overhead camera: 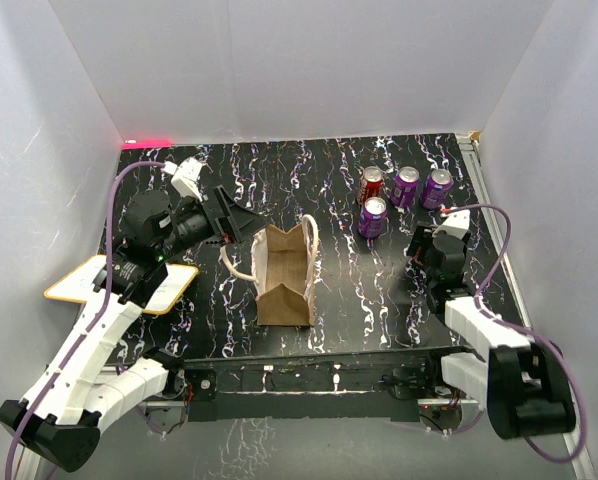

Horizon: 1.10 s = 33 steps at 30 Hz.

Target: Take the beverage out of the canvas bag

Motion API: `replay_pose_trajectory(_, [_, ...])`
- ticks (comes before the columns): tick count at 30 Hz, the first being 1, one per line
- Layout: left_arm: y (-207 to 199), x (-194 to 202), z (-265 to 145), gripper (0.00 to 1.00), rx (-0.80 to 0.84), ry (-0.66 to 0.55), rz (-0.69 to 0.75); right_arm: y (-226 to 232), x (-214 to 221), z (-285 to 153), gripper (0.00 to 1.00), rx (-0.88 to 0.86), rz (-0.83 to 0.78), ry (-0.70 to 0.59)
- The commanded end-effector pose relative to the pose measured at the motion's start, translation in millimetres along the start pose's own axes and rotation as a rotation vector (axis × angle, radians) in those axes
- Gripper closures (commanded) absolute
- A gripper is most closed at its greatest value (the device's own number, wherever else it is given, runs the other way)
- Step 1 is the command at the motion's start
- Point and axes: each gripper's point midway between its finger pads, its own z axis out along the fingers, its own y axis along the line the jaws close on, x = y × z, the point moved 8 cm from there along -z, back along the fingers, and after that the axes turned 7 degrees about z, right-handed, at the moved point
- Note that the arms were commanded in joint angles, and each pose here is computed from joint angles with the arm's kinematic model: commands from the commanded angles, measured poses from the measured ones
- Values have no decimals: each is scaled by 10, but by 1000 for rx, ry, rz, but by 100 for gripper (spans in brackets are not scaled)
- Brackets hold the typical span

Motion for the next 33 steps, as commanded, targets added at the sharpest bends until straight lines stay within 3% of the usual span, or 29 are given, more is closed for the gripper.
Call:
replay_pose_trajectory(1, [-81, -96, -127, 3, -7, -40, 49, 160, -567, 265, 92, -245, 18, -306])
replay_pose_trajectory(6, [-94, -105, -166, 3, -14, -47, 63, 211, -756, 552, 92, -342, -48, -347])
replay_pose_trajectory(14, [-91, -113, -180, 3, -27, -46, 74, 295, -604, 842, 92, -406, -83, -303])
replay_pose_trajectory(20, [-81, -125, -166, 3, -33, -48, 83, 264, -421, 939, 84, -391, -105, -246])
replay_pose_trajectory(25, [-59, -110, -152, 3, -37, -46, 82, 244, -304, 940, 70, -390, -107, -225])
replay_pose_trajectory(29, [-44, -96, -148, 3, -43, -43, 79, 228, -372, 886, 33, -364, -76, -259])
replay_pose_trajectory(33, [-25, -82, -143, 3, -50, -44, 78, 223, -439, 867, 20, -340, -59, -248])
